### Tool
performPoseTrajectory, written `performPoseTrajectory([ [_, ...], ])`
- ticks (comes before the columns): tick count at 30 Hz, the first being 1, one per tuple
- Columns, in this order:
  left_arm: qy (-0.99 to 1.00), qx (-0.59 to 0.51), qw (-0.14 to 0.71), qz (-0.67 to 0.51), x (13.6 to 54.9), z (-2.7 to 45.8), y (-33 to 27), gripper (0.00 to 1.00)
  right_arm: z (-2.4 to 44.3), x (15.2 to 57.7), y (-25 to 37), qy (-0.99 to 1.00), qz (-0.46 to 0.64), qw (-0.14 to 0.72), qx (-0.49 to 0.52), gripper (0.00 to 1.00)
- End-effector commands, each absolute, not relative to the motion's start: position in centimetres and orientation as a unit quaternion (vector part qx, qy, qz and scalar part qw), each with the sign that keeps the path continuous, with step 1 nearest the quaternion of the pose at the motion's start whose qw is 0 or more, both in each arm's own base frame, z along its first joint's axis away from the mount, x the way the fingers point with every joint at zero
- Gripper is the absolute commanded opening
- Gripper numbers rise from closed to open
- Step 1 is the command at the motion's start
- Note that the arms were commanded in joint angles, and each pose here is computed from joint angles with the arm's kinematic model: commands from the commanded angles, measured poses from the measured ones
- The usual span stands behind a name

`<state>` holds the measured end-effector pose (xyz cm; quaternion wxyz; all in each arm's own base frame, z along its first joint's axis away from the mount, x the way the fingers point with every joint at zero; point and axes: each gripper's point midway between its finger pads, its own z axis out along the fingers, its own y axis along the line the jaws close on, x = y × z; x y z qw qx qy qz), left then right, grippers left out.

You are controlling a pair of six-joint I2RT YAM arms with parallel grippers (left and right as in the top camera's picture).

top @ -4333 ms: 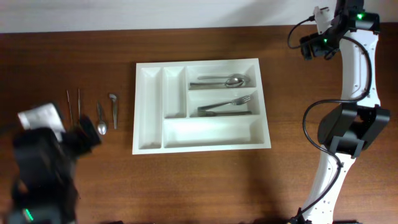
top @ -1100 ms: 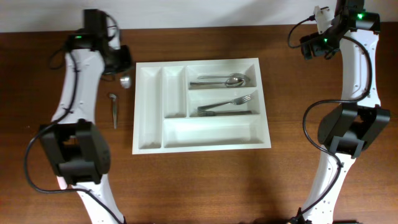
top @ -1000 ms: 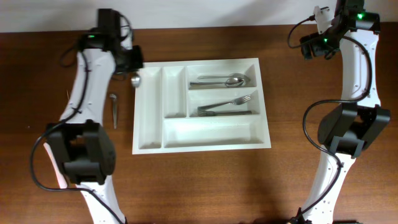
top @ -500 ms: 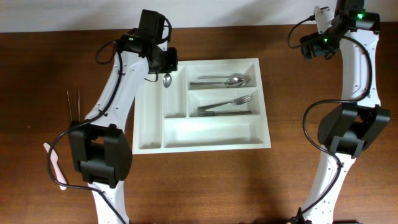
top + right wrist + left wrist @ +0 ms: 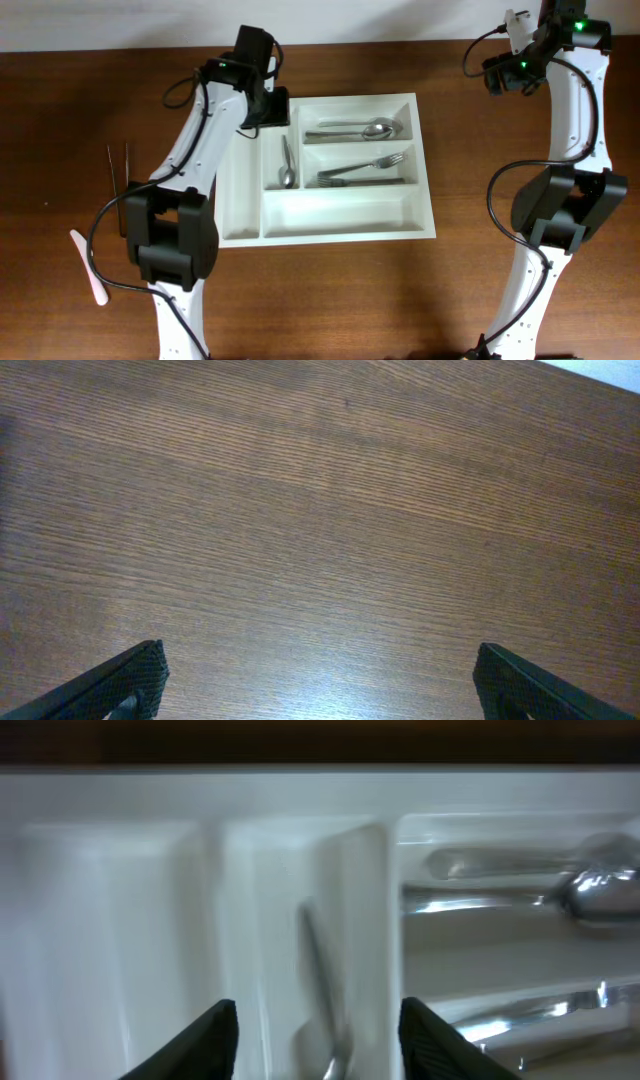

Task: Pack container
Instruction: 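Carry the spoon into the tray's narrow middle-left compartment and release, then return the left gripper and grasp the second silver spoon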

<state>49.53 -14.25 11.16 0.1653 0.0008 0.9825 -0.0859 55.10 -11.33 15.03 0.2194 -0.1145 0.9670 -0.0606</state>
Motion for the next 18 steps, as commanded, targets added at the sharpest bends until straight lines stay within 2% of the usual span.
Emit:
performPoseTrajectory([
  [1,0.981,-0.023,0.178,-0.073,50.4,14.4,-9.8,0.56,16.8,55.0,-11.6,0.964,-0.064,0.236,-0.106,0.99],
  [10,0.99,-0.084,0.11,-0.01,47.3,14.7,-0.7,0.57,16.8,55.0,-11.6,0.964,-0.064,0.236,-0.106,0.99],
  [18,0.99,-0.1,0.096,0.033,46.9,12.1,1.8,0.58,16.8,55.0,-11.6,0.964,-0.064,0.236,-0.106,0.99],
])
